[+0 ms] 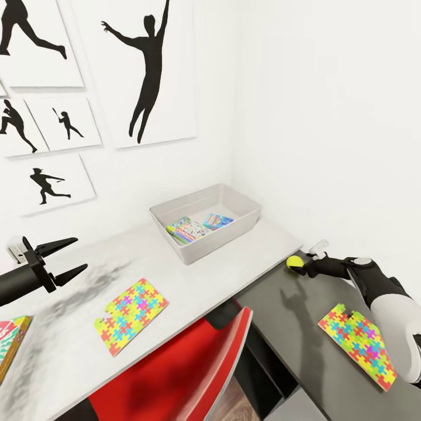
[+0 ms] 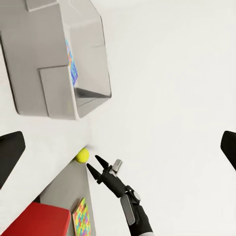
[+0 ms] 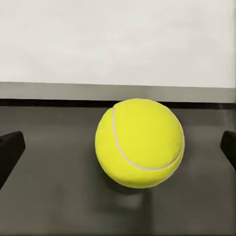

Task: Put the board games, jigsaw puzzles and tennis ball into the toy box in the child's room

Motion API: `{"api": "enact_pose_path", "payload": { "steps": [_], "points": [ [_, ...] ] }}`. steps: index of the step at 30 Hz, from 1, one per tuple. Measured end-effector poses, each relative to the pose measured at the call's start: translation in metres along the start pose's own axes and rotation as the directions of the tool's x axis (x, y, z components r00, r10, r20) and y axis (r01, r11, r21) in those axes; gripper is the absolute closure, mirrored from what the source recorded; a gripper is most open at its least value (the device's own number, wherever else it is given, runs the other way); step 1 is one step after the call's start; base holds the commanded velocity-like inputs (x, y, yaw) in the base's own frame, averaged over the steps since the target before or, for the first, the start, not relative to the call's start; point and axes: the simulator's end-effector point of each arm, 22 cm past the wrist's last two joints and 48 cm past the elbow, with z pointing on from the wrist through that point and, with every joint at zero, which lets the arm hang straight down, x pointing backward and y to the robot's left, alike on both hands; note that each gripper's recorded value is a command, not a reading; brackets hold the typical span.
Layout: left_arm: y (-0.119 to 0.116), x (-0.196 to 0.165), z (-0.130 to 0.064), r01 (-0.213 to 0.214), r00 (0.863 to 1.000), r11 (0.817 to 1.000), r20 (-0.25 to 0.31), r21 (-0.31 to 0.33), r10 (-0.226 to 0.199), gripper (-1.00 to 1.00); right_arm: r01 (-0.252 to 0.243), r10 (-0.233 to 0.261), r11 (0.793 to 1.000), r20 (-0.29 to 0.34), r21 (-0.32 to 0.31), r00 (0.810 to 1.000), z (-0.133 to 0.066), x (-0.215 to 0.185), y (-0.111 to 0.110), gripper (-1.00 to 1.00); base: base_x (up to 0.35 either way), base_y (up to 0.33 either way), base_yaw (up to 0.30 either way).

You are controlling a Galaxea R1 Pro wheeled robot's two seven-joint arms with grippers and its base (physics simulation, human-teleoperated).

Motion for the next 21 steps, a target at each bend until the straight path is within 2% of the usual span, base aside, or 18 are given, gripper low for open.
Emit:
{"api": "enact_pose_path", "payload": {
  "steps": [6,14,21],
  "points": [
    [0.0,0.0,0.0,0.001,1.0,1.0,0.0,0.001,-0.001,-1.0,0.003,-0.003,1.0,-0.001,0.009,1.0,-0.003,0.0,-0.006,-1.0,0.0,0.0,0.0],
    [0.0,0.0,0.0,0.001,1.0,1.0,-0.001,0.001,-0.001,-1.0,0.016,-0.017,0.998,0.019,0.059,1.0,-0.009,-0.018,-0.025,-1.0,0.0,0.0,0.0],
    [0.011,0.002,0.001,0.0,1.0,1.0,-0.001,0.001,0.0,-1.0,0.038,-0.042,0.997,0.046,0.069,0.998,-0.004,-0.024,-0.029,-1.0,0.0,0.0,0.0]
  ]
}}
